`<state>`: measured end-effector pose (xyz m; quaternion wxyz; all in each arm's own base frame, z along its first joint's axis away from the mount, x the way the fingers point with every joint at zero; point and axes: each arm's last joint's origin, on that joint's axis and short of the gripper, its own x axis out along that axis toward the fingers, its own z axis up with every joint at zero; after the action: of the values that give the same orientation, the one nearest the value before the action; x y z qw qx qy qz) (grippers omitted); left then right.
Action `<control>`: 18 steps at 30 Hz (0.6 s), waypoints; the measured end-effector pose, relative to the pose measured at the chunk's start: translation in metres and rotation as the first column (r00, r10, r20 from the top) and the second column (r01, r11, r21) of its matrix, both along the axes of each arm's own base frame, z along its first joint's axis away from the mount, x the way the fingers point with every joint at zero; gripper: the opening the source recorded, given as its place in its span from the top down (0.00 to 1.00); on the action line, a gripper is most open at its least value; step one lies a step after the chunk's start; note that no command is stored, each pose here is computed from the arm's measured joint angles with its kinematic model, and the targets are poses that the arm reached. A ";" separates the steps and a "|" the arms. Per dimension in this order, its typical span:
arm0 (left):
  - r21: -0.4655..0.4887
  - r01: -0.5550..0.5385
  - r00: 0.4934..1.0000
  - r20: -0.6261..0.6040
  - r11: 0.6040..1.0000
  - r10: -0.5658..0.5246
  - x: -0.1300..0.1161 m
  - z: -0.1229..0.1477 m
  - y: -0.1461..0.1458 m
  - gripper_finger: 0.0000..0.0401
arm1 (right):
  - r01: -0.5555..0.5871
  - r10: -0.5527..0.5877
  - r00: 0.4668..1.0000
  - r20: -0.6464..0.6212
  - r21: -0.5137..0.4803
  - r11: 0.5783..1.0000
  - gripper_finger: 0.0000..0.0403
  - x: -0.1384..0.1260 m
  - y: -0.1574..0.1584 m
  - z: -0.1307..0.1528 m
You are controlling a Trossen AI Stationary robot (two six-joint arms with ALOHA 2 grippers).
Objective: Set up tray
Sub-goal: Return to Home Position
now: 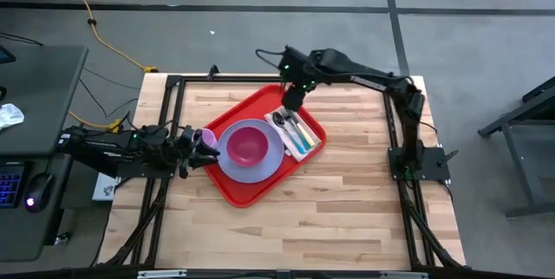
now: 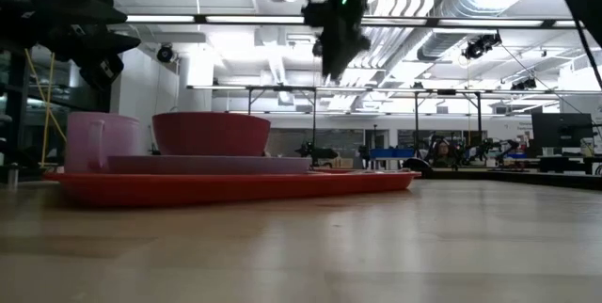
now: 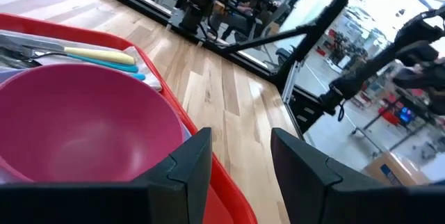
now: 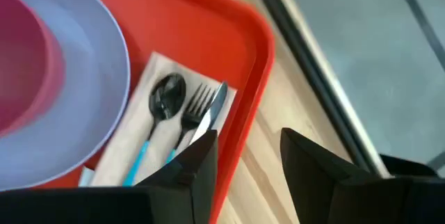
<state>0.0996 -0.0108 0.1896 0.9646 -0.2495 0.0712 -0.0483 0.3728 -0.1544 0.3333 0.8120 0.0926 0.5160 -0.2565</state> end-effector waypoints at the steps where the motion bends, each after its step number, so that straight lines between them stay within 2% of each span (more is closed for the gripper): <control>1: -0.010 -0.011 1.000 0.000 1.000 0.011 0.000 0.000 0.000 0.55 | 0.002 -0.002 1.000 0.015 -0.008 1.000 0.67 -0.003 0.001 0.006; 4: -0.046 -0.026 1.000 -0.005 0.999 0.025 0.000 0.000 0.001 0.55 | 0.006 -0.004 0.998 0.059 -0.033 0.999 0.69 -0.014 0.006 0.024; 7: -0.041 0.003 1.000 0.008 0.999 -0.003 -0.001 0.005 0.000 0.55 | 0.006 -0.002 0.995 0.096 -0.046 0.999 0.71 -0.024 0.011 0.039; 12: 0.064 0.112 0.989 0.086 0.992 -0.118 -0.005 0.026 -0.003 0.55 | -0.005 0.015 0.990 0.141 -0.072 0.997 0.79 -0.038 0.020 0.055; 18: 0.179 0.192 0.965 0.143 0.965 -0.219 -0.014 0.051 -0.004 0.55 | -0.024 0.042 0.980 0.195 -0.095 0.995 0.93 -0.061 0.036 0.052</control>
<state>0.0860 -0.0152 0.2408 0.9741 -0.1557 0.0220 -0.1625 0.3118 -0.1181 0.3852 0.8666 0.0716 0.4222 -0.2561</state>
